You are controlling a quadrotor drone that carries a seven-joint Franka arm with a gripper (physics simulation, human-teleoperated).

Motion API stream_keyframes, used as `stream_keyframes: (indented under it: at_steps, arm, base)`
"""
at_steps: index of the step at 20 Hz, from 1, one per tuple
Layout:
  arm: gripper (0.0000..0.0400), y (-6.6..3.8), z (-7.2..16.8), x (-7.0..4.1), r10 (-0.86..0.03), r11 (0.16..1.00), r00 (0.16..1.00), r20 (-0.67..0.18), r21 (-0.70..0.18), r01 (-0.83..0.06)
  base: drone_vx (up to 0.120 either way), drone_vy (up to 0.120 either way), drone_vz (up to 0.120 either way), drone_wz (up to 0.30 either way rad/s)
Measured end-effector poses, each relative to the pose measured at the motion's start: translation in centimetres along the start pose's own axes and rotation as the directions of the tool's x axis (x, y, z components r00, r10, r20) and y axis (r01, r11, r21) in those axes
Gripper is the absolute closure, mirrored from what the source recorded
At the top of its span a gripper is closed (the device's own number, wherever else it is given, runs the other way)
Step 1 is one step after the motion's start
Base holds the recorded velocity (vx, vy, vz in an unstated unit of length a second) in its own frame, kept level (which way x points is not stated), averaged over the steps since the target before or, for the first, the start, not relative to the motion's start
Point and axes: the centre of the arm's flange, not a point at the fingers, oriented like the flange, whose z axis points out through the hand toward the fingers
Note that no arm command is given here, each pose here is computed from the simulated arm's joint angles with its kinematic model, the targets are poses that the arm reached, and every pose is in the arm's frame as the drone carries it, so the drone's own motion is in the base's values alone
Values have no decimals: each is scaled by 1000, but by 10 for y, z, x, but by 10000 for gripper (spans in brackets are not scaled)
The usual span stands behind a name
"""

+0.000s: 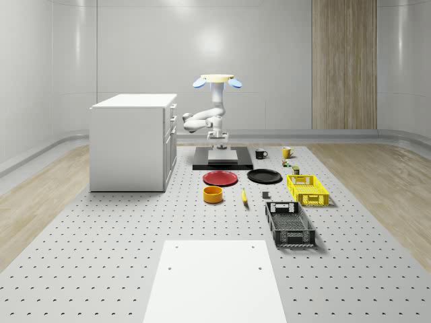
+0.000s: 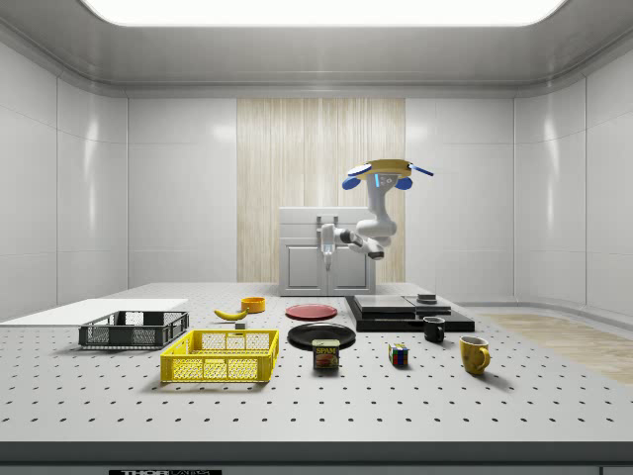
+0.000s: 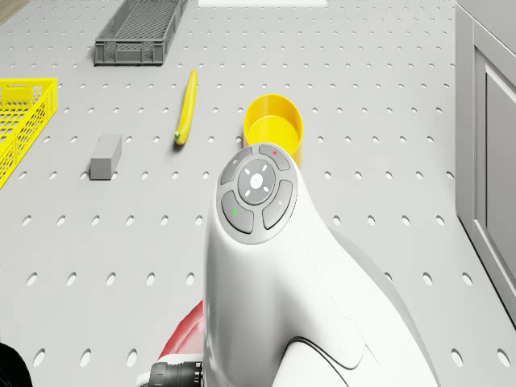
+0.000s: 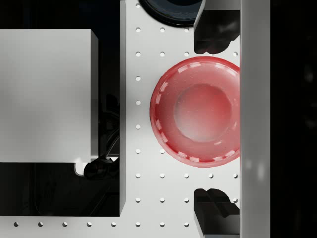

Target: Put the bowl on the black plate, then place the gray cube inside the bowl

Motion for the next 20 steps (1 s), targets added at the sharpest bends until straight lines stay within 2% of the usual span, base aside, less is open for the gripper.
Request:
stream_keyframes:
  at_steps: [10,18,20]
  arm:
    - [0,0,0,0,0,1000,1000,0,0,0]
    - [0,0,0,0,0,1000,1000,0,0,0]
    - [0,0,0,0,0,1000,1000,0,0,0]
  base:
    - [120,0,0,0]
    - [120,0,-120,0]
    - [120,0,-20,0]
